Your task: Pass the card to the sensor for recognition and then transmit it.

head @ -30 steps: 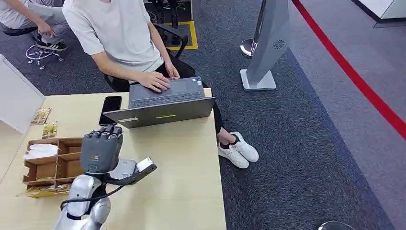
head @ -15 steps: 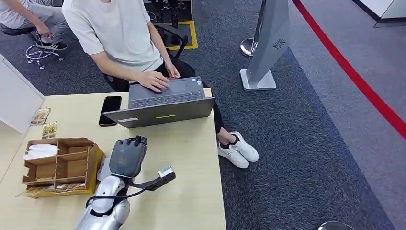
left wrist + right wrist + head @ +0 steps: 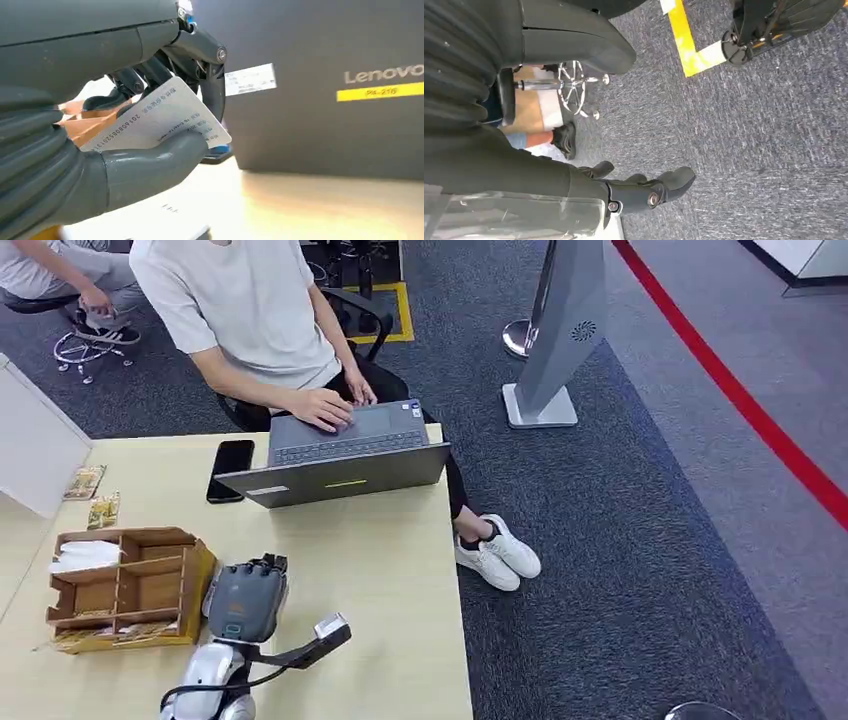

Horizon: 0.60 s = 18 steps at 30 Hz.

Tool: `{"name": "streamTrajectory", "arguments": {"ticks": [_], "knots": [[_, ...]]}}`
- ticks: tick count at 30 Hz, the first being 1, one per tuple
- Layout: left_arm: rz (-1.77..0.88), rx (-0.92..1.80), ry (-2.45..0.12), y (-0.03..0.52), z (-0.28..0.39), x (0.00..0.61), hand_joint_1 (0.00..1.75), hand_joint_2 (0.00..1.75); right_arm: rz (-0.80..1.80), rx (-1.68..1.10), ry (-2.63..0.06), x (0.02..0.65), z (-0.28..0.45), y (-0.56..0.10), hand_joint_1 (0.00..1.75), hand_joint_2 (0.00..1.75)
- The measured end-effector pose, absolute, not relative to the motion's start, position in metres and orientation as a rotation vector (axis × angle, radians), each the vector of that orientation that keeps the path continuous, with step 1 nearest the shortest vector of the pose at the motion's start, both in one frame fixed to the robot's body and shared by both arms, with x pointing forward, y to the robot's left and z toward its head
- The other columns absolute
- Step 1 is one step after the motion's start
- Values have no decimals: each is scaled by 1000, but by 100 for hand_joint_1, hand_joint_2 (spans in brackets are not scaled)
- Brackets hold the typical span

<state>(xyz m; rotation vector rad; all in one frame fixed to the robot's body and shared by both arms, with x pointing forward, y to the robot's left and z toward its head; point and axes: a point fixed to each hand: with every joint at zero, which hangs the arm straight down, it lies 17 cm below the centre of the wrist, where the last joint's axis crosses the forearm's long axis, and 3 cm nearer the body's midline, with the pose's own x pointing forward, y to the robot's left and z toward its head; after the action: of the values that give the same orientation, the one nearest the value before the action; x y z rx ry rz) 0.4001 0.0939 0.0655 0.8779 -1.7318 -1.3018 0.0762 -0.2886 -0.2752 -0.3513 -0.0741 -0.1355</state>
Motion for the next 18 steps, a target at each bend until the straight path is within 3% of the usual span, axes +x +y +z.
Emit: {"name": "streamTrajectory", "arguments": {"ticks": [18], "knots": [[-1336,828,-1623,115,37,387,175,175,-137,-354,-65,74,-275,-291,0,175]]}}
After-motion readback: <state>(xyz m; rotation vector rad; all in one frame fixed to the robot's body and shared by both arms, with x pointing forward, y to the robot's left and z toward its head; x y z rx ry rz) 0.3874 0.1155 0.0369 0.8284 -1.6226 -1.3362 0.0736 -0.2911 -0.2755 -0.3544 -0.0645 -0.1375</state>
